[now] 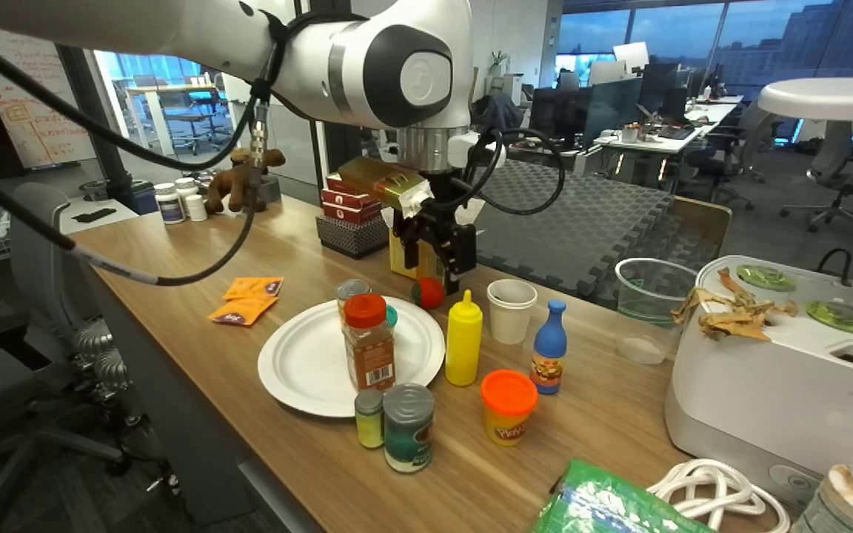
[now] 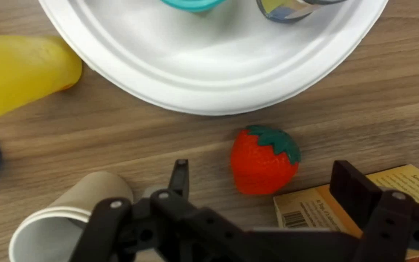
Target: Put the containers and strawberry plush toy on the white plate
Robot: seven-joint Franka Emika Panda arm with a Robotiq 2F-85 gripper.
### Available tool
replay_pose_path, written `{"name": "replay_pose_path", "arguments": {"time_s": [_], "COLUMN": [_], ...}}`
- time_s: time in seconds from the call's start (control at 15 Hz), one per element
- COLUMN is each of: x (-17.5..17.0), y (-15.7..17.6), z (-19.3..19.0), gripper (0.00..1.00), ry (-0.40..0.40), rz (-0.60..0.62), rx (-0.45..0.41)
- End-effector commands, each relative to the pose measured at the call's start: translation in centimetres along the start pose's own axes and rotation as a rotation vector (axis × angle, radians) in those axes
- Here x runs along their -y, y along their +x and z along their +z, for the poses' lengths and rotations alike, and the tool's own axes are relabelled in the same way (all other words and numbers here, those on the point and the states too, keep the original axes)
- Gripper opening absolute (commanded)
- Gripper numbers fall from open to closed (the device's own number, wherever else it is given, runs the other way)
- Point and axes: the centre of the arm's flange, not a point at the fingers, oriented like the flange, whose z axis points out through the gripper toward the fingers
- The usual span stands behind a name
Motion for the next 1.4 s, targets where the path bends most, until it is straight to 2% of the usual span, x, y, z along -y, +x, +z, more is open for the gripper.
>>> {"name": "replay_pose_path", "arguments": {"time_s": [0.0, 0.6, 0.73, 1.13, 1.33], "x": [1.1, 1.5, 1.3, 0.8, 0.6], "y": [3.1, 3.5, 3.6, 3.7, 3.6], "z": [-0.4, 1.1, 1.2, 0.9, 0.8], "gripper": [1.0, 1.0, 0.74, 0.28, 0.26], "ry": [0.021, 0.047, 0.044, 0.039, 0.038], "rz": [-0.001, -0.016, -0.009, -0.003, 0.0], "rx": [0.017, 0.04, 0.036, 0.021, 0.016]}}
